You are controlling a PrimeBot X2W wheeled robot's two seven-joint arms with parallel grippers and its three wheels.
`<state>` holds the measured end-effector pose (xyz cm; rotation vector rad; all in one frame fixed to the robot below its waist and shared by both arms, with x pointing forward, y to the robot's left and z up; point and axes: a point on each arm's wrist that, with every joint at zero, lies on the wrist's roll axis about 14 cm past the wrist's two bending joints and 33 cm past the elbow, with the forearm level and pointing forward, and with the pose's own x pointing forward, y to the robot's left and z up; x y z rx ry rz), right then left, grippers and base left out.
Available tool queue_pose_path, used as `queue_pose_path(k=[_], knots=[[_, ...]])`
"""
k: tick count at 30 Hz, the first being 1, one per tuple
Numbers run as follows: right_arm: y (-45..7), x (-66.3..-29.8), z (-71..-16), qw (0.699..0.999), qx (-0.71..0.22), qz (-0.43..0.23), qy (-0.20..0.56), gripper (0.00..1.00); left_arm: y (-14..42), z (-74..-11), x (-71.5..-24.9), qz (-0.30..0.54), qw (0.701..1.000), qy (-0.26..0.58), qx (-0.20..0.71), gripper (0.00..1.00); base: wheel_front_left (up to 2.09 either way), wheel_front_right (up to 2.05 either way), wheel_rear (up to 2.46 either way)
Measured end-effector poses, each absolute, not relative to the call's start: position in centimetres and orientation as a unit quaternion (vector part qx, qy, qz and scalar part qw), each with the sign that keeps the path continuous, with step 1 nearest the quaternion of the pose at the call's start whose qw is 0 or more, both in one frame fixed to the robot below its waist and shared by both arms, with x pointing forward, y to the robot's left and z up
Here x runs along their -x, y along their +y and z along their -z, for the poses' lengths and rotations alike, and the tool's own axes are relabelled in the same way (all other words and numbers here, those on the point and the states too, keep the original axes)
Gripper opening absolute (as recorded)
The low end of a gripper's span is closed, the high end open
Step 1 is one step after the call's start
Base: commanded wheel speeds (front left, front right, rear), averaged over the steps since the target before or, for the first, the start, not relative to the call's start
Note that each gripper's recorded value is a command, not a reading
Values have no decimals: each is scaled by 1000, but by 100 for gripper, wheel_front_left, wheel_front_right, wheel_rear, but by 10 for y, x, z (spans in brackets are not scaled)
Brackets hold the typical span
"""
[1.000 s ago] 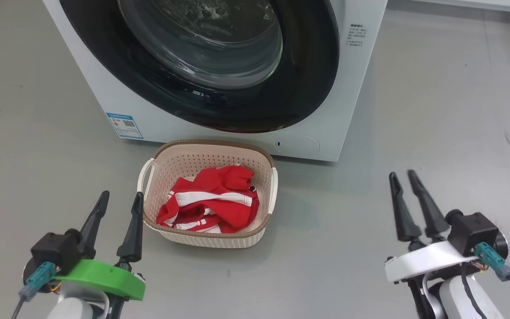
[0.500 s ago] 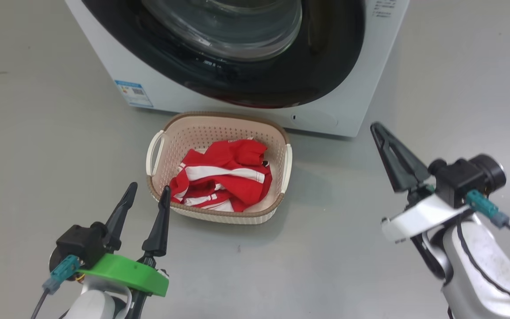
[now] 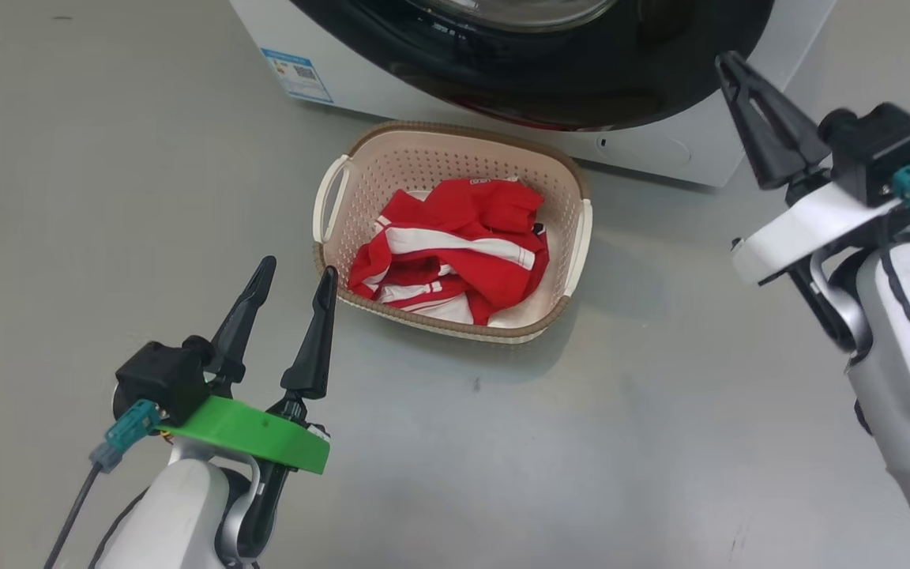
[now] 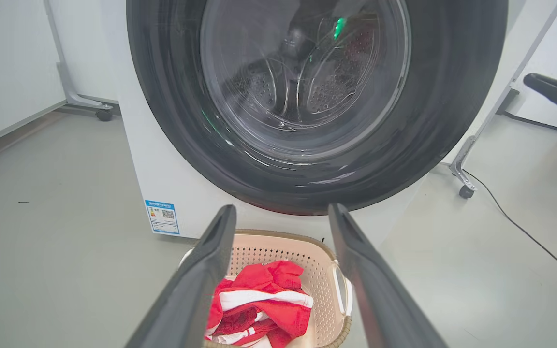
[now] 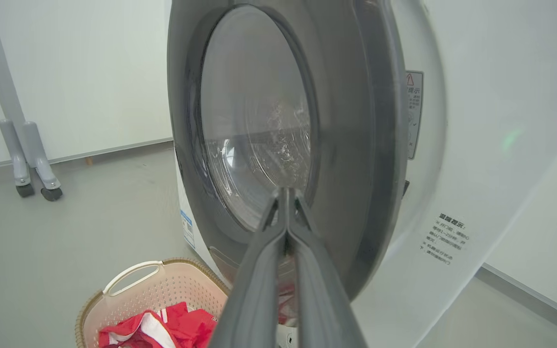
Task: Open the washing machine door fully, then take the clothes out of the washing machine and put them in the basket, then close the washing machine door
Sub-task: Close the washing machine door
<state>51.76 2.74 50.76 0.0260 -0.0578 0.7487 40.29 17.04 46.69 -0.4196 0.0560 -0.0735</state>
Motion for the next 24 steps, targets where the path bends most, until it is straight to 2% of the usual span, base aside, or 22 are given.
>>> queue_pose_path(k=[4,10,15,24], knots=[[44,-543,-509,923,-11,-384,-34,0,182,-455,-403,14,977,43,207,100,0,0,0],[61,-559,-502,915,-29,-402,-27,0,197,-448,-406,-29,968,42,248,100,0,0,0],[73,-573,-487,909,-22,-415,-16,0,208,-444,-411,-42,969,44,238,100,0,0,0],[65,-604,-469,917,-16,-398,-3,0,214,-435,-414,-52,969,56,234,100,0,0,0]])
